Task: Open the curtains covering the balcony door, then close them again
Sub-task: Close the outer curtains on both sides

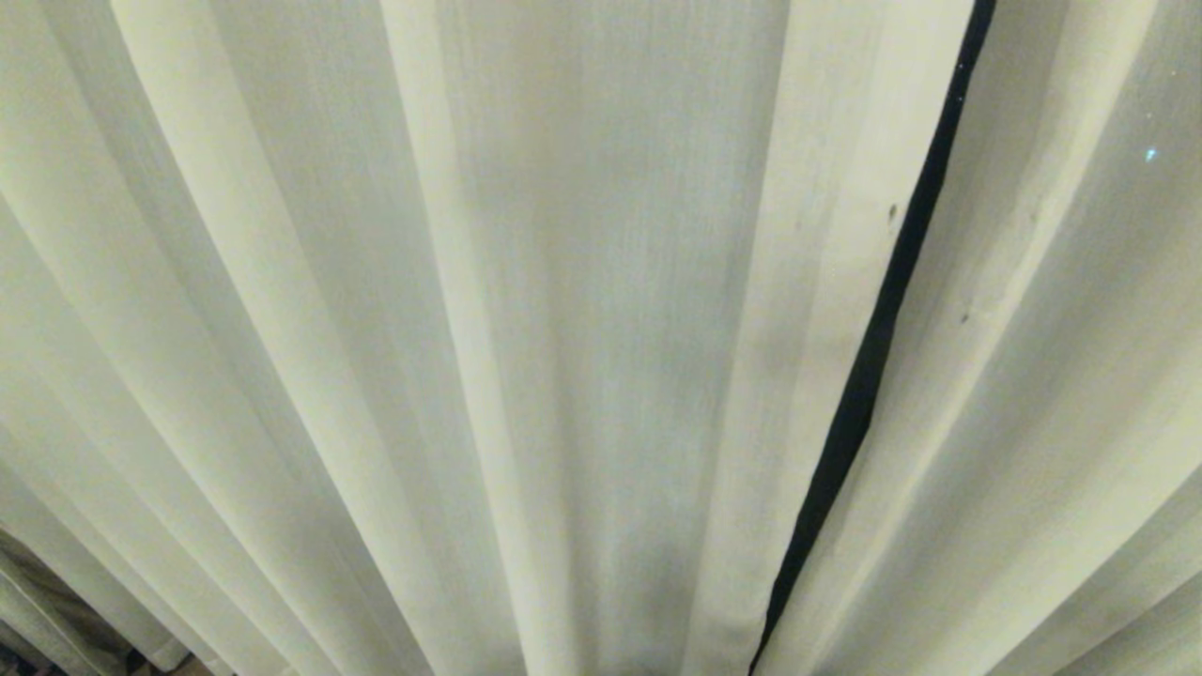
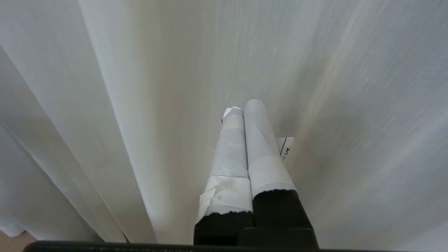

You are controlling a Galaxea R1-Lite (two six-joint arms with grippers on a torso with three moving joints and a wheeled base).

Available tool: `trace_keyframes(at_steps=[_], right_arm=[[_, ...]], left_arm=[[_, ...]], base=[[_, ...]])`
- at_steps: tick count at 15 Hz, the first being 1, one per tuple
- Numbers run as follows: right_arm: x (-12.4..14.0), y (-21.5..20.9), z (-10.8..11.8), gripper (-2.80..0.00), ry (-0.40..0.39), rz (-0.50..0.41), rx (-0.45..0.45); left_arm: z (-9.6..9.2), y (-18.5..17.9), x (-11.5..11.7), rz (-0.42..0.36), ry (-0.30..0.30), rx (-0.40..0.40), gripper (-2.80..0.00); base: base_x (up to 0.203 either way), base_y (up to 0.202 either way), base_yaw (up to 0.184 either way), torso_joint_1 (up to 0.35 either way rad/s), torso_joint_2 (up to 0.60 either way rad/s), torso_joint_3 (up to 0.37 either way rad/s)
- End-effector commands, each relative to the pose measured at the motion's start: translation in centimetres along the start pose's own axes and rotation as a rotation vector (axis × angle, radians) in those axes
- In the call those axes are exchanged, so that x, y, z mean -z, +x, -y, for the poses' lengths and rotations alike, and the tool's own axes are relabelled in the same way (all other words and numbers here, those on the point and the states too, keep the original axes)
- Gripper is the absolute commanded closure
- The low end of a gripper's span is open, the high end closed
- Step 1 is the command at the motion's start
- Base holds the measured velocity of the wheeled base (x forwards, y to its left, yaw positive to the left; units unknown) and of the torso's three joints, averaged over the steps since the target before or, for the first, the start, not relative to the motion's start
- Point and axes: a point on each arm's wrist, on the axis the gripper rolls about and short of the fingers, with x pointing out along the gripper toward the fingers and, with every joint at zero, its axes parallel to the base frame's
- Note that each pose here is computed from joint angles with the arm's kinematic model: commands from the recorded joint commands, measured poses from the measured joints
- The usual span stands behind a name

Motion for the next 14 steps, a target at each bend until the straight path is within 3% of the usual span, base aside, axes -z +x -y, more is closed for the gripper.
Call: trace_keyframes(at_steps=[1, 14], right_arm=[[0.00, 0.01, 0.00, 0.00, -0.001, -0.002, -0.001], [0.00, 0.01, 0.00, 0.00, -0.001, -0.002, -0.001]], left_arm=[[0.01, -0.79, 0.32, 0.103, 0.003, -0.013, 0.00], [0.01, -0.80, 0.34, 0.103, -0.002, -0.014, 0.00]], base=[[0.000, 0.000, 0.000, 0.000, 0.00, 0.000], [0.000, 0.000, 0.000, 0.000, 0.00, 0.000]])
